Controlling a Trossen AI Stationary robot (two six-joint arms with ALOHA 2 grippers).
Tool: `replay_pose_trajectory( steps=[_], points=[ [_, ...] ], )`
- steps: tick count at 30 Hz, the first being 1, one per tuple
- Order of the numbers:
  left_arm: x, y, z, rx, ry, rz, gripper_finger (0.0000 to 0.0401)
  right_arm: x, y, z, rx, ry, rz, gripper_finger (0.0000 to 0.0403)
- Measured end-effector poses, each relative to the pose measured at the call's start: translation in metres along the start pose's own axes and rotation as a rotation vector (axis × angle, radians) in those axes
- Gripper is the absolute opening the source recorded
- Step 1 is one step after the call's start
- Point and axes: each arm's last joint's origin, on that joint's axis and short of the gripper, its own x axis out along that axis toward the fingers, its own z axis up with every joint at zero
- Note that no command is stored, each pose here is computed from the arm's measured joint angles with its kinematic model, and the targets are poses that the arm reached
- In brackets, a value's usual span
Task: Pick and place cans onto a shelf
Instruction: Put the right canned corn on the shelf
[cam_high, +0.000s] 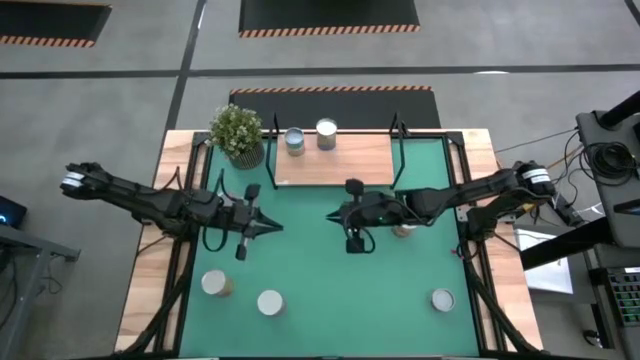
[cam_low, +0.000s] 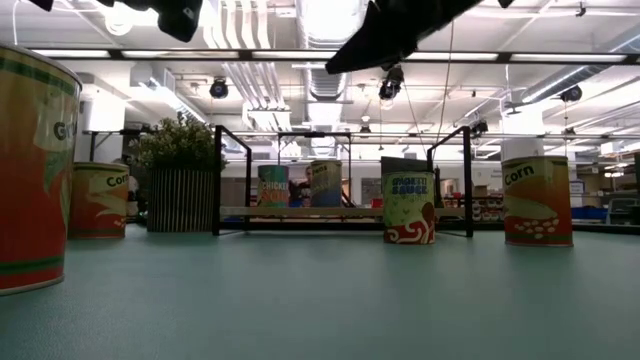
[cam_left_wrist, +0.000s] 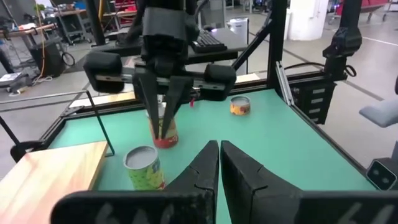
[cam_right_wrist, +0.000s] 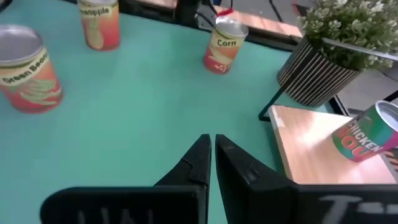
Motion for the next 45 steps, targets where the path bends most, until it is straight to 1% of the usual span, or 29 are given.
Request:
replay_pose_trajectory(
  steps=[6,10,16,21,25,28,32,35,39,45],
  points=[
    [0.001,0.000,0.006,0.004,-0.006,0.001,0.0000,0.000,0.001,-0.007,0.001,0.000,-0.007,0.0012],
    [-0.001,0.001,0.008,0.035,0.026,-0.001,0.0000,-0.002,-0.001,-0.001,0.002,0.031,-0.003,0.0013],
    [-0.002,0.001,0.012,0.090,0.069,-0.006,0.0000,-0.010,-0.004,0.014,0.102,0.114,0.002,0.0013],
    [-0.003,0.002,0.019,0.139,0.049,-0.004,0.0000,-0.014,-0.006,0.022,0.127,0.122,0.003,0.0013],
    [-0.003,0.002,0.021,0.159,0.044,-0.004,0.0000,-0.017,-0.001,0.023,0.213,0.141,0.011,0.0013],
    [-0.004,0.002,0.021,0.160,0.045,-0.004,0.0000,-0.020,0.006,0.019,0.288,0.210,0.019,0.0013],
    [-0.004,0.002,0.021,0.159,0.046,-0.004,0.0000,-0.027,0.026,0.015,0.278,0.281,0.061,0.0013],
    [-0.004,0.002,0.021,0.157,0.046,-0.004,0.0000,-0.032,0.041,0.015,0.284,0.284,0.098,0.0013],
    [-0.004,0.002,0.021,0.157,0.046,-0.004,0.0000,-0.039,0.061,0.017,0.246,0.278,0.146,0.0013],
    [-0.004,0.002,0.021,0.181,0.044,-0.005,0.0000,-0.045,0.080,0.019,0.198,0.236,0.124,0.0013]
  ],
)
